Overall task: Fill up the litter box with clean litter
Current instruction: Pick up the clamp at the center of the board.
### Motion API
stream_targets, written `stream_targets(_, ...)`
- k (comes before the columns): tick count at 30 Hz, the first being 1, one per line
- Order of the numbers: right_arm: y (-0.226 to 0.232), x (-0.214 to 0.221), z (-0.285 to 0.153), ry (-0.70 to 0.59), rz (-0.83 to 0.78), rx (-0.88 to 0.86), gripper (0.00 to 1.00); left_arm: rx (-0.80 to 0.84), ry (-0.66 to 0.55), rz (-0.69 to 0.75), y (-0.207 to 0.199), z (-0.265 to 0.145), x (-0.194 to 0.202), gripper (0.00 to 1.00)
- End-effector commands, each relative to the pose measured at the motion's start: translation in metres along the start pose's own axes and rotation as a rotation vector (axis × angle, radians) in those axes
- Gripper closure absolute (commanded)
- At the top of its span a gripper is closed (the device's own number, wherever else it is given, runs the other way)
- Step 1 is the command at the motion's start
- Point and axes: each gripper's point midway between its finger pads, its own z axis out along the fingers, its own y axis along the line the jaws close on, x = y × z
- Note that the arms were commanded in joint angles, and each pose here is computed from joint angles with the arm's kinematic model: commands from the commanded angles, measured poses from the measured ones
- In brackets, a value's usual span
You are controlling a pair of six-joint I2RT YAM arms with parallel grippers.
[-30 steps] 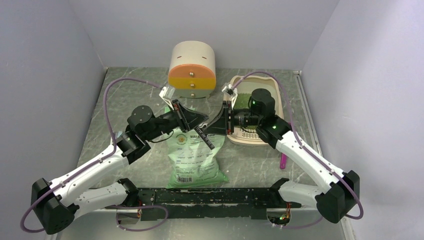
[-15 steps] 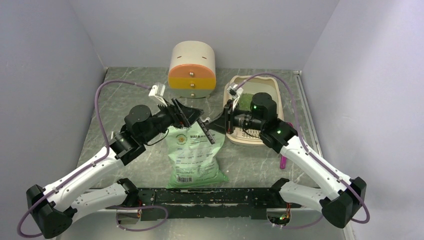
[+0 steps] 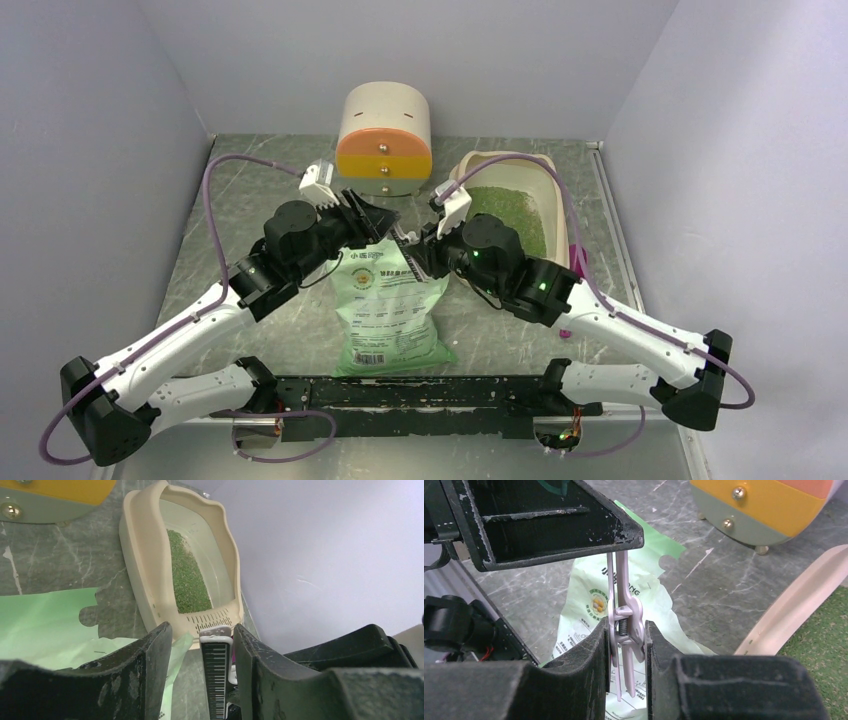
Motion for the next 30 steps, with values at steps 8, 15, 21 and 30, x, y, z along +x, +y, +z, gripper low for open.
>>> stream_targets(8, 0.011, -0.025, 0.001, -0.121, 0.023, 0.063, 1.0, 0.033, 0.007, 0.0, -0.007, 0.012, 0.007, 0.7)
stream_targets(15, 0.026, -0.018, -0.004, -0.119, 0.062, -0.034, 0.88, 0.085, 0.006, 0.012, -0.015, 0.007, 0.007, 0.95)
stream_targets(21, 0.022, -0.024, -0.01, -0.086, 0.12, -0.081, 0.44, 0.104, -0.005, 0.009, -0.017, 0.003, 0.005, 0.95)
stream_targets(30, 0.006, -0.017, -0.002, -0.012, 0.243, -0.197, 0.3, 0.098, -0.017, 0.011, -0.017, -0.003, 0.001, 0.95)
